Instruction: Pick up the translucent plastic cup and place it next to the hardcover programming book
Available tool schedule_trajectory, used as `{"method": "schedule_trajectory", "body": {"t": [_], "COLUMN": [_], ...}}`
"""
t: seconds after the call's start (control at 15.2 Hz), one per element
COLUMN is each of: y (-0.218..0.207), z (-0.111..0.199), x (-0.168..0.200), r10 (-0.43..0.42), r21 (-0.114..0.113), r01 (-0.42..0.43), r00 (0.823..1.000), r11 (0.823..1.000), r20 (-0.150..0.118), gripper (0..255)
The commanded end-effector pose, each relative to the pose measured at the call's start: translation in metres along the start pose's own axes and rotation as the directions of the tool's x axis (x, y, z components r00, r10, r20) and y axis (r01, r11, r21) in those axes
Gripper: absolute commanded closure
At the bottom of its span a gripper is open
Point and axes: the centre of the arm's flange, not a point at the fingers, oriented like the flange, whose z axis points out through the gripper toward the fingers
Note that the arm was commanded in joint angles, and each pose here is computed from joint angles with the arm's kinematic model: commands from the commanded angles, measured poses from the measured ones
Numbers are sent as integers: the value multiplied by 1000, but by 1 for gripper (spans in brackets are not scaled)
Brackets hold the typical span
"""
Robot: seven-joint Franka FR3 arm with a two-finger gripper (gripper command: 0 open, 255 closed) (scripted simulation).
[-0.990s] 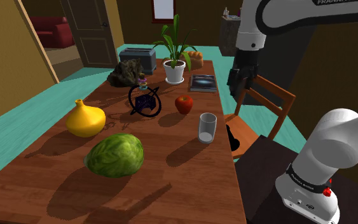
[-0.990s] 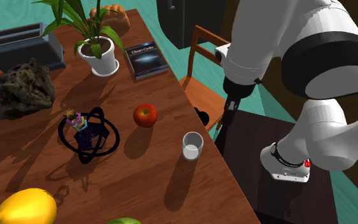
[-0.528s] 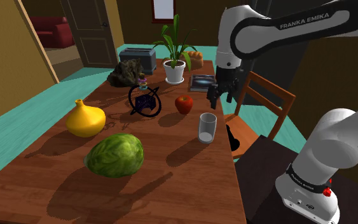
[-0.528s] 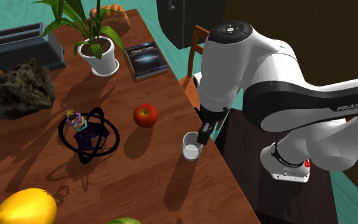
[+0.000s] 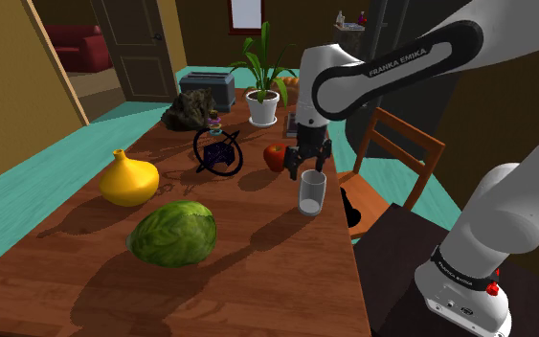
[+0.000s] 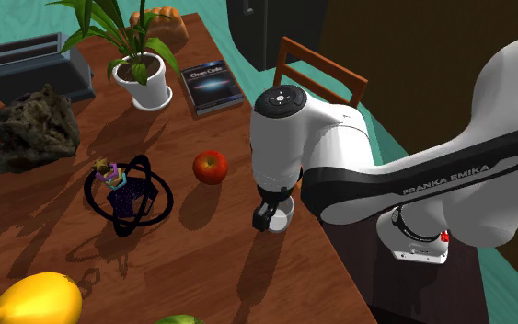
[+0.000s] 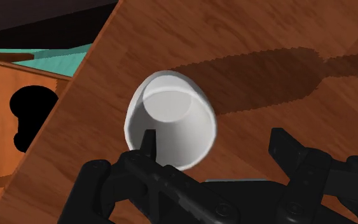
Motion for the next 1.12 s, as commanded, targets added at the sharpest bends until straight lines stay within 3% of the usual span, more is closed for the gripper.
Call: {"method": "schedule_trajectory", "body": {"t": [0.0, 0.33, 0.86, 0.92, 1.06], "y": [-2, -2, -2, -2, -2], "z": [10, 39, 39, 39, 39], "x": [2, 2, 2, 2, 2], "r10": [3, 3, 3, 3, 3], "r21": [2, 2, 2, 2, 2], "r01": [-3, -3, -3, -3, -3], "r00": [1000, 1000, 1000, 1000, 1000], "r11": [1000, 1000, 1000, 1000, 1000], "r20": [-1, -1, -1, -1, -1], "gripper": [0, 0, 0, 255, 255]}}
